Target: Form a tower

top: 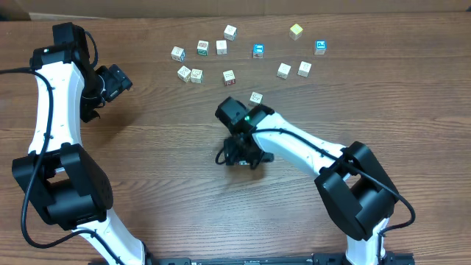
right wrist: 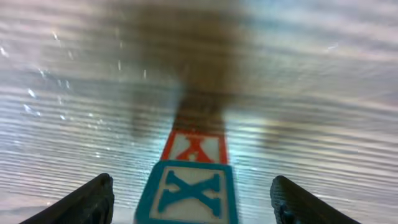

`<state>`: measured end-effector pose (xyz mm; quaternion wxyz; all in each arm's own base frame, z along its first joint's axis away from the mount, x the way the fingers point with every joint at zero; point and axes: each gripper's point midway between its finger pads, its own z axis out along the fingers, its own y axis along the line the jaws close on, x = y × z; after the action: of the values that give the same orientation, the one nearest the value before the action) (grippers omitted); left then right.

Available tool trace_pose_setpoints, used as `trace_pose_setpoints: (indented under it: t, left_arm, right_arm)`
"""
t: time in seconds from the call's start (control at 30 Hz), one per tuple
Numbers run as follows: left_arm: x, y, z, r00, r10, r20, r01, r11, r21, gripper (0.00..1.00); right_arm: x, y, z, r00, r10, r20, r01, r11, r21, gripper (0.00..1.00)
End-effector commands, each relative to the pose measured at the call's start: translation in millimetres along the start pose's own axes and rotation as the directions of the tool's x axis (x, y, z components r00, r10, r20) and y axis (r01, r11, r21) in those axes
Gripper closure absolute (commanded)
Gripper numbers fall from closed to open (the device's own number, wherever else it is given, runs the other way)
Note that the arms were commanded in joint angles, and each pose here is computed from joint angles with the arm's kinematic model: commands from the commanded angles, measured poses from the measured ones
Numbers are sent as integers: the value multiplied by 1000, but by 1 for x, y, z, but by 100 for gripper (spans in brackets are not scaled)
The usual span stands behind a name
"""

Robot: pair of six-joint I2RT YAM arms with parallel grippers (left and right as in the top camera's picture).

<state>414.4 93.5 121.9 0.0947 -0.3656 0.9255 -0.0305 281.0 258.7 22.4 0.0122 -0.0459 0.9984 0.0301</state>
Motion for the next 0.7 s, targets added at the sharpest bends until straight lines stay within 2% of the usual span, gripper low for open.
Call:
trace_pose_setpoints:
  t: [0.0, 0.13, 0.23, 0.33, 0.37, 0.43, 0.67]
  left_arm:
    - [-4, -6, -14, 999, 20, 35, -20, 1000, 21, 0]
    - [-4, -6, -14, 999, 20, 35, -20, 1000, 21, 0]
    - [-4, -6, -14, 999, 20, 35, -20, 1000, 21, 1]
    - [-4, -6, -14, 999, 20, 35, -20, 1000, 21, 1]
    - [-4, -6, -14, 999, 20, 35, -20, 1000, 21, 1]
    - [-4, -6, -14, 999, 20, 35, -20, 1000, 21, 1]
    - [-4, -6, -14, 999, 20, 35, -20, 1000, 21, 0]
  right_arm:
    - [-42, -1, -37, 993, 29, 118, -31, 999, 14, 21]
    - [-61, 5, -68, 984, -7, 176, 5, 1000, 9, 21]
    - [-72, 12, -83, 976, -4, 217, 7, 1000, -14, 28]
    - [-75, 12, -84, 973, 1, 232, 3, 1000, -15, 59]
    - [-76, 11, -84, 972, 1, 236, 0, 1000, -7, 74]
    - [-77, 8, -82, 970, 8, 242, -10, 1000, 6, 95]
    - [-74, 5, -68, 975, 29, 220, -34, 999, 16, 96]
